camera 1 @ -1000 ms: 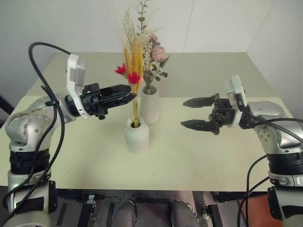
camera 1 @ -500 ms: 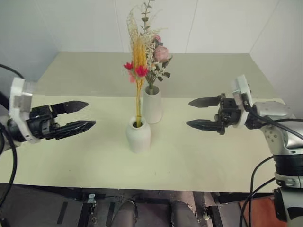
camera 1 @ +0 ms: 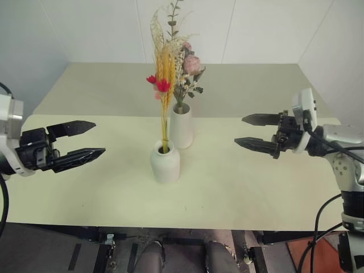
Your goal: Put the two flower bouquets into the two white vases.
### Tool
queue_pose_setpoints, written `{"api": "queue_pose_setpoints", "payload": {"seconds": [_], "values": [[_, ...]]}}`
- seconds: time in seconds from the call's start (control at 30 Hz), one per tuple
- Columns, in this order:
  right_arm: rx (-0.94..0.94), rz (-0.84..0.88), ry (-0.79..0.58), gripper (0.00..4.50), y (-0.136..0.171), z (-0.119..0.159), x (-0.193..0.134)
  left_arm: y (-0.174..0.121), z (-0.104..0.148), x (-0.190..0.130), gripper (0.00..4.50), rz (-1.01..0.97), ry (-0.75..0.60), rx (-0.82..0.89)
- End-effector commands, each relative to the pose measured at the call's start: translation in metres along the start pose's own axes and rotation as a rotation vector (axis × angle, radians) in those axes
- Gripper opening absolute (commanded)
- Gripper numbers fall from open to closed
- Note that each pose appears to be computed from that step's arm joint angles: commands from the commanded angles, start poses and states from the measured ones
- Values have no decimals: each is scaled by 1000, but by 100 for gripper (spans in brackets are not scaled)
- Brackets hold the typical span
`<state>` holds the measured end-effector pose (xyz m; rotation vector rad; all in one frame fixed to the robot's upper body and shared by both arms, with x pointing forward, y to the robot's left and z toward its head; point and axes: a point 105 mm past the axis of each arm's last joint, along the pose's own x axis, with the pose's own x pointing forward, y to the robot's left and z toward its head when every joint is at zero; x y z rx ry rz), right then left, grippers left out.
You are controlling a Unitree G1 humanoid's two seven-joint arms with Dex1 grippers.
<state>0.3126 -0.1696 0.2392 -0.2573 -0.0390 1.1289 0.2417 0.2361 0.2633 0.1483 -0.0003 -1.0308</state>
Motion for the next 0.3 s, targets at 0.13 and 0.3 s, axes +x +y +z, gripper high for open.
{"api": "queue_pose_setpoints", "payload": {"seconds": [0.13, 0.3], "values": [[-47, -20, -8, 450, 10, 7, -4, -5, 5, -2, 445, -12, -17, 32], [-45, -33, -19, 450, 12, 8, -1, -5, 4, 2, 445, -17, -16, 25]]}}
